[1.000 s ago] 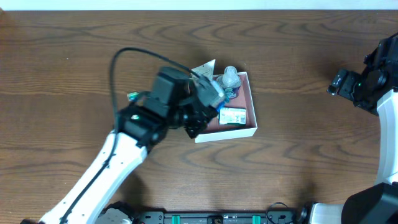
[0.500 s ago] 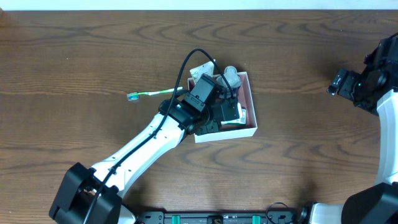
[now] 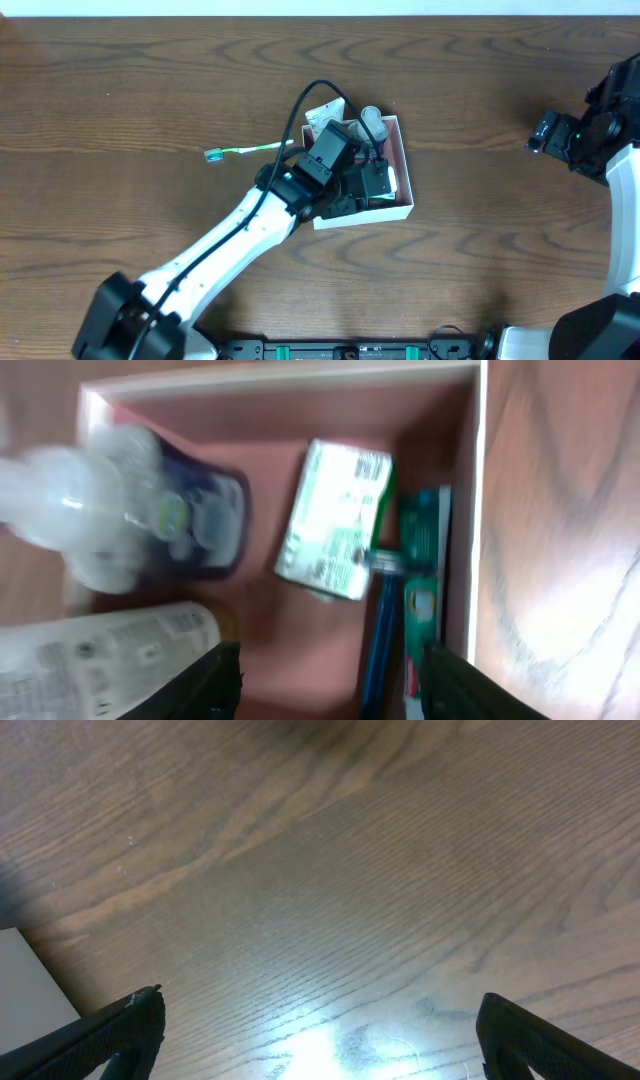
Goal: Pack container
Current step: 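Carry the razor into the box and lower it beside the toothpaste, then move the left gripper back left to the green toothbrush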
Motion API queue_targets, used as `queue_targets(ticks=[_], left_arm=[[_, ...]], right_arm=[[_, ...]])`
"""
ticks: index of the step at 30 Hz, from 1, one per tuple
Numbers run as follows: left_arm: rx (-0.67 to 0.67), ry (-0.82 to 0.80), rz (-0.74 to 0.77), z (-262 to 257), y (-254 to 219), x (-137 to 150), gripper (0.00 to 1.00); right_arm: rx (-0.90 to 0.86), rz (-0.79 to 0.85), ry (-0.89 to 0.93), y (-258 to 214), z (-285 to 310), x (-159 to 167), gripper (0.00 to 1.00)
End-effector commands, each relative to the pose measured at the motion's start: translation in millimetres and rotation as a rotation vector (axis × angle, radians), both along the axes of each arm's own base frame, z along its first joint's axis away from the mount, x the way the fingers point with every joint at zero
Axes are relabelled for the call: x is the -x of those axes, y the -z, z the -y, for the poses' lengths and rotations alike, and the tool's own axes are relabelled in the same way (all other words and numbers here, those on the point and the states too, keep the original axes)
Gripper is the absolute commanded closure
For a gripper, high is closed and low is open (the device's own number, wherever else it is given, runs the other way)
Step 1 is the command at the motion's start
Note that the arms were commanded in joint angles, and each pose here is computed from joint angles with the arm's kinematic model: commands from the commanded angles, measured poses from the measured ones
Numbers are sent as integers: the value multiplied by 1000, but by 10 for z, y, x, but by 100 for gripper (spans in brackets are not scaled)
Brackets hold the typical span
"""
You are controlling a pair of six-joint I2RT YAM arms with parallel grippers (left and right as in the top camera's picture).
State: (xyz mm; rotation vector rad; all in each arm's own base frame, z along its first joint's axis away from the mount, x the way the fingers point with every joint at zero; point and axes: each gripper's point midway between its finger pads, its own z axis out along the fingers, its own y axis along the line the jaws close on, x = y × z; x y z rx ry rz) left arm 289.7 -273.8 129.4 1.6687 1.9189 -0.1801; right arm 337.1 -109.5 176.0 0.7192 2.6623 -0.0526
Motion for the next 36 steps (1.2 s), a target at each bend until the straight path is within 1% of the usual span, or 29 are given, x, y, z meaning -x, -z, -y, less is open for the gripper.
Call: queue_targets(ticks=[1,4,6,8,11,13,16,19,20,24,28,30,32,36], left_arm=[[168,-128,-8,14,-510,69,43],[261,-257,-68,-123,-796,230,37],[281,-302,-95,-273,-934,391,34],[289,-353,-112,-467,-1034,515,33],[339,-518,-155,-744,-1121,522,33],[357,-638,-149,-954,-1145,421,33],[378,-855,-118,-1322,-1134,160,33],[399,-965,-87,-1593,-1110,-122,31],[405,-1000,-74,-1689,-1090,-242,28],[419,-1109,-36,-2008,-944,-688,24],[405,-1166,-45,-2171,-656,-1031,24],[370,-1079,-71,-2080,-460,-1138,24],[316,-973,-105,-1975,-244,-1172,24],[209,-877,-137,-1948,137,-1213,24]], right_arm=[[-4,3,14,-3,15,-4,1],[-4,3,14,-3,15,-4,1],[-4,3,14,-3,15,-4,1],[-4,3,14,-3,15,-4,1],[-4,3,14,-3,15,-4,1],[-4,3,14,-3,15,-4,1],[-4,3,14,-3,15,-4,1],[-4,3,14,-3,15,-4,1],[-4,3,14,-3,15,-4,1],[-4,2,14,-3,15,-3,1],[-4,3,14,-3,15,-4,1],[-4,3,14,-3,15,-4,1],[-4,3,14,-3,15,-4,1],[-4,3,14,-3,15,-4,1]])
